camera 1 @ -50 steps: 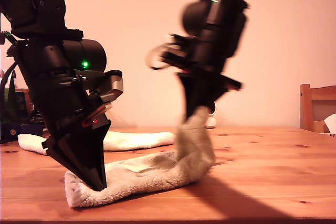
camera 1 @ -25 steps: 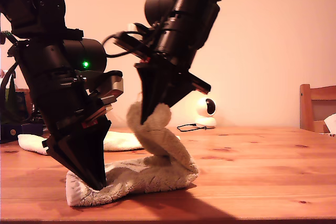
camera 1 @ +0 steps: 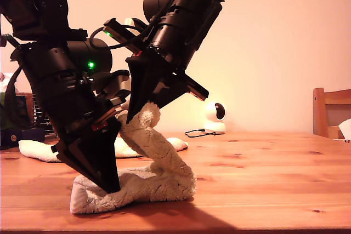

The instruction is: Fold the tea towel in front of you. After folding it, place it to the right side.

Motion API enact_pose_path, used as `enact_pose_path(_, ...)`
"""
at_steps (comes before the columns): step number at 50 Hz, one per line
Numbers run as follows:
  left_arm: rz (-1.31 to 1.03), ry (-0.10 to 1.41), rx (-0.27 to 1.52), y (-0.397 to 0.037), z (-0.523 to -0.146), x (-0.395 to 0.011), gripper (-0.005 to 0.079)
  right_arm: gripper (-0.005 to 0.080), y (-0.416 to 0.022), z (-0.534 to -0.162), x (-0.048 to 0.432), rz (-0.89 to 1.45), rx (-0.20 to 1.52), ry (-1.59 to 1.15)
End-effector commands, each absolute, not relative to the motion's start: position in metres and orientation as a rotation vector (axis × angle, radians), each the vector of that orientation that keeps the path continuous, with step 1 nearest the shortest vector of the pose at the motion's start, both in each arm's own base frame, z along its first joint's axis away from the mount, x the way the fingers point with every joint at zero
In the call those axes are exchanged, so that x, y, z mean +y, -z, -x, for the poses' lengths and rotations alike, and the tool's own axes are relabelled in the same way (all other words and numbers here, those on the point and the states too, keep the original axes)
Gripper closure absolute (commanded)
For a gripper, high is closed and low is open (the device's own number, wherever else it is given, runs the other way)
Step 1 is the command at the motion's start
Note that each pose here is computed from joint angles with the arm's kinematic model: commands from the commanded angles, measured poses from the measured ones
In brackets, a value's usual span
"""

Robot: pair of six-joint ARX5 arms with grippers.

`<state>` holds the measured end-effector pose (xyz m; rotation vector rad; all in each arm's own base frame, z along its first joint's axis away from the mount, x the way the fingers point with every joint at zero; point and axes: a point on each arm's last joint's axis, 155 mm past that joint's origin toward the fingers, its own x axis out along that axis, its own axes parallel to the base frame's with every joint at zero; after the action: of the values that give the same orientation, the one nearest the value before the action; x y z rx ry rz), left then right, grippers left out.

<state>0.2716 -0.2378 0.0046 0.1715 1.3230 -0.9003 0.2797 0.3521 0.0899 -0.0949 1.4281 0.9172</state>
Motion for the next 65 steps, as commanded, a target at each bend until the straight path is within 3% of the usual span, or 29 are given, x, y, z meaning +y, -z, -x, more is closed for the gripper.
enact_pose_path(1,-0.163,0.891,1.365,0.005,-0.264,-0.231,0.0761,0.0765,-0.104,-0.277,0.358,0.089,1.393,-0.942)
enact_pose_path(22,-0.143,0.846,1.236,-0.07,-0.265,-0.208,0.0761,0.0765,-0.109,-0.282,0.366,0.063,1.36,-0.948)
enact_pose_path(52,-0.246,0.643,1.347,-0.068,-0.253,-0.151,0.0761,0.0763,-0.12,-0.29,0.403,0.045,1.226,-0.966)
enact_pose_path(65,-0.231,0.619,1.278,-0.094,-0.252,-0.138,0.0761,0.0628,-0.121,-0.29,0.413,0.021,1.21,-0.971)
